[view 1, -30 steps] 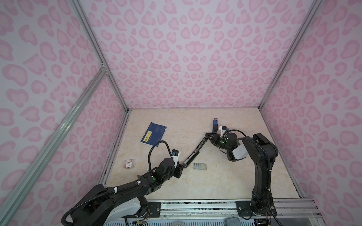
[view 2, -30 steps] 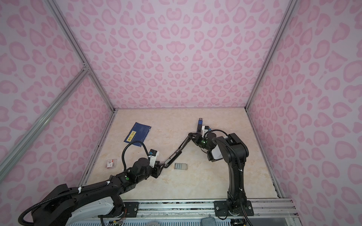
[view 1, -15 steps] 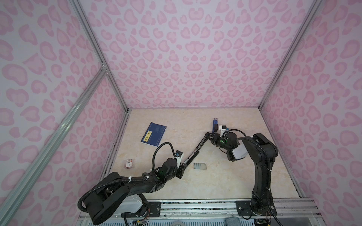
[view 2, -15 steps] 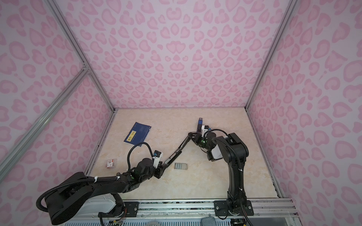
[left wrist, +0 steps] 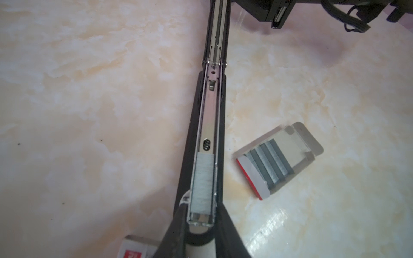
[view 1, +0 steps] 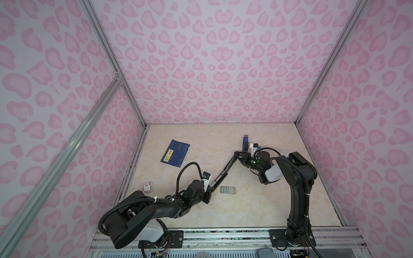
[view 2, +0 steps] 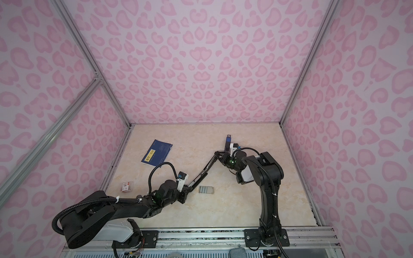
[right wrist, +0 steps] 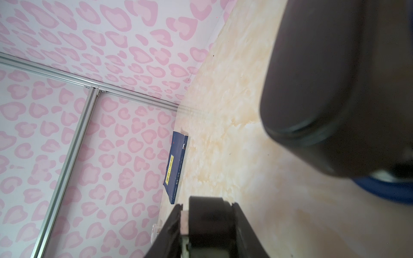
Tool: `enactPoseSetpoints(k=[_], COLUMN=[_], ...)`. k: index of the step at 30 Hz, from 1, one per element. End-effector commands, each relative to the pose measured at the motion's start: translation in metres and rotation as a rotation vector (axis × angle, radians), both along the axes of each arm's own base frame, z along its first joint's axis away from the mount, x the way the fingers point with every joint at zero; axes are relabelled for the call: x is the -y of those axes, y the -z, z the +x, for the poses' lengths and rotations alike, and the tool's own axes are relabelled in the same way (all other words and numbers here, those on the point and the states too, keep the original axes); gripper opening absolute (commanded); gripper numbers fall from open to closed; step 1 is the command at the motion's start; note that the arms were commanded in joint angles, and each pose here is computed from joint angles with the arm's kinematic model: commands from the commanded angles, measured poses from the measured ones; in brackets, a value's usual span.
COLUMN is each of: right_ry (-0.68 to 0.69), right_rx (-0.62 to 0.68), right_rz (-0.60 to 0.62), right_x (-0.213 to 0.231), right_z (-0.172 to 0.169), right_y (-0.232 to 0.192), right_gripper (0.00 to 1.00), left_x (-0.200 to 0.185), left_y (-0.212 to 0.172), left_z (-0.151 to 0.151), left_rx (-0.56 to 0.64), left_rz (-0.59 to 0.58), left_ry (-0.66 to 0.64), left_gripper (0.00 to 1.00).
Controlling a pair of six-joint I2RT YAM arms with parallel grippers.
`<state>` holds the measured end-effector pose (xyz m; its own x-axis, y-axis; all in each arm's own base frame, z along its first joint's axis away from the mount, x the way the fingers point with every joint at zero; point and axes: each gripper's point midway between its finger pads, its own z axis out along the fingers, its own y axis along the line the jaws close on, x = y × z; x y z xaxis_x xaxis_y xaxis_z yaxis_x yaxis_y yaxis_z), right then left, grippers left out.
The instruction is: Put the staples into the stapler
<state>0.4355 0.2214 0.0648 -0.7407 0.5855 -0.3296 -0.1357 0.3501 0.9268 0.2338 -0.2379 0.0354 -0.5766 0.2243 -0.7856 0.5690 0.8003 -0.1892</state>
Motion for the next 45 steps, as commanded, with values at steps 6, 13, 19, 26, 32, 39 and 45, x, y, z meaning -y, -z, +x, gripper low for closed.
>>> enactPoseSetpoints(k=[6,13,19,26,32,39,45], right_ry=[-0.014,-0.034,-0.065,-0.118,-0.163,-0.216,-0.259], right_rx=[0.035,0.055,0.093,0.154,0.230,0.323,0.368], right_rz=[0.019,-0.062,-0.175,-0.328,-0.464,-0.591,-0.661], right_x=[-0.003,-0.006,-0.012,-0.028,-0.046,-0.065,-0.080], right_z=[-0.001,-0.007,-0.016,-0.029,-0.043,-0.059,-0.073], right_y=[-0.008,-0.014,-0.021,-0.029,-0.044,-0.058,-0.062], right_gripper=[0.34,0.33,0.33,0.34,0.35,0.36,0.36], left_x=[0.009,0.011,0.015,0.017,0.017,0.018,0.017], left_y=[-0.017,-0.025,-0.033,-0.039,-0.044,-0.050,-0.054], left_z=[0.007,0.013,0.017,0.019,0.020,0.022,0.022], left_rx=[0.049,0.082,0.104,0.124,0.136,0.154,0.166], left_rz=[-0.047,-0.036,-0.039,-0.040,-0.044,-0.044,-0.044], left_ry=[0.009,0.006,0.018,0.022,0.023,0.023,0.021], left_gripper=[0.15,0.14,0.13,0.13,0.13,0.12,0.12])
